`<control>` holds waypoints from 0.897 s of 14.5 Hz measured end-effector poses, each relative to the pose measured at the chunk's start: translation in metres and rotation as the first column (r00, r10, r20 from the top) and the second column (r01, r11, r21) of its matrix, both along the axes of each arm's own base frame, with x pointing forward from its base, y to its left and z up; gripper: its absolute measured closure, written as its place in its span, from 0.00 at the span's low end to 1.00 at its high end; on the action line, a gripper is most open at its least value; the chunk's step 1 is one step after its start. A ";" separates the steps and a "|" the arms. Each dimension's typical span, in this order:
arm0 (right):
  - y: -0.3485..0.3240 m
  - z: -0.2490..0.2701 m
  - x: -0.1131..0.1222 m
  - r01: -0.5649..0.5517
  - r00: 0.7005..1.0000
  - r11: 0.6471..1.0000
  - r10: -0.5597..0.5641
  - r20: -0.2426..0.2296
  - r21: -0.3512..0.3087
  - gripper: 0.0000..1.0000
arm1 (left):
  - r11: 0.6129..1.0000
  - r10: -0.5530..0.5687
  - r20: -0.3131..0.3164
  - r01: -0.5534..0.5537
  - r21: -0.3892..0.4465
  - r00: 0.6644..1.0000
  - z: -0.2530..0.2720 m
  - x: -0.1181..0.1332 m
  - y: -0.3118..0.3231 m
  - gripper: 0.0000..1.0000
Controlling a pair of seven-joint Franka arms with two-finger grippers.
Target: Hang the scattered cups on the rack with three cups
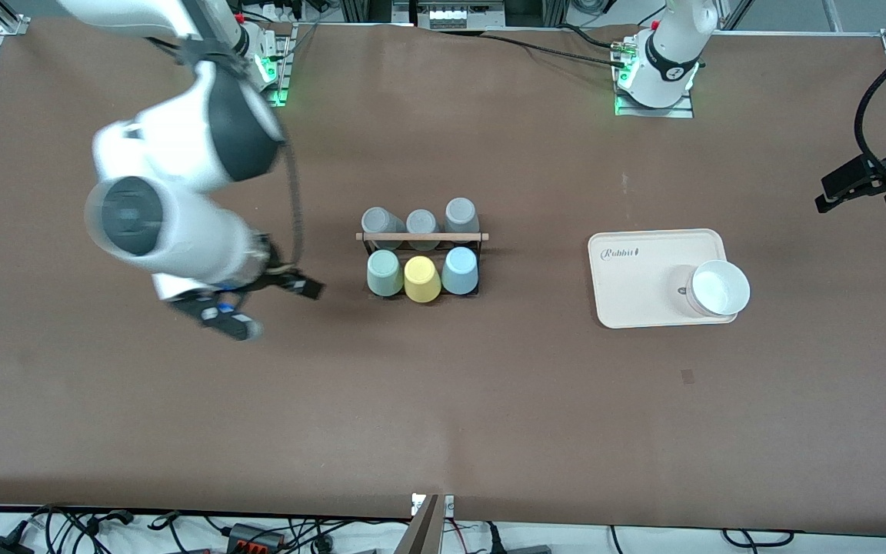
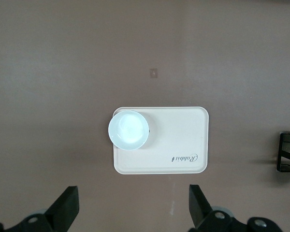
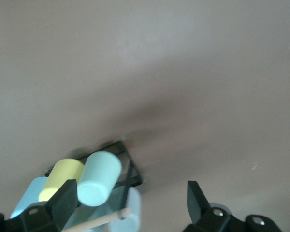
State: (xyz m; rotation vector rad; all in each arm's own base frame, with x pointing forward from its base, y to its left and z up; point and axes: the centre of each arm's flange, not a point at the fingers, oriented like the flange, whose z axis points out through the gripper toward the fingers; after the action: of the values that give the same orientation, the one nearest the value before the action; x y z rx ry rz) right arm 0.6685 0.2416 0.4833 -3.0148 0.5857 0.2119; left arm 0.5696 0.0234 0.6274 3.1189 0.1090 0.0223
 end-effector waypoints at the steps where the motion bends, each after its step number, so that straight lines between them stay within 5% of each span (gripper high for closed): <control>1: -0.027 0.011 0.008 -0.028 0.999 1.000 0.028 0.021 0.012 0.00 | 1.000 -0.003 0.000 0.003 0.000 1.000 0.000 0.000 0.000 0.00; 8: -0.212 0.083 0.012 -0.218 0.970 0.975 0.212 0.119 0.033 0.00 | 0.995 -0.104 0.004 0.104 0.002 0.995 0.000 -0.001 0.012 0.00; 13: -0.267 0.118 -0.010 -0.348 0.924 0.934 0.357 0.137 -0.081 0.00 | 0.992 -0.119 -0.001 0.119 0.033 0.993 0.001 0.000 0.010 0.00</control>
State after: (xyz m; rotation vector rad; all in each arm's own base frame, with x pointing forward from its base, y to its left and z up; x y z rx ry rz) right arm 0.6587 -0.0252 0.6014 -3.1298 0.0313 -0.0165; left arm 0.5692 0.0331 0.6280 3.1521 -0.0786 0.0240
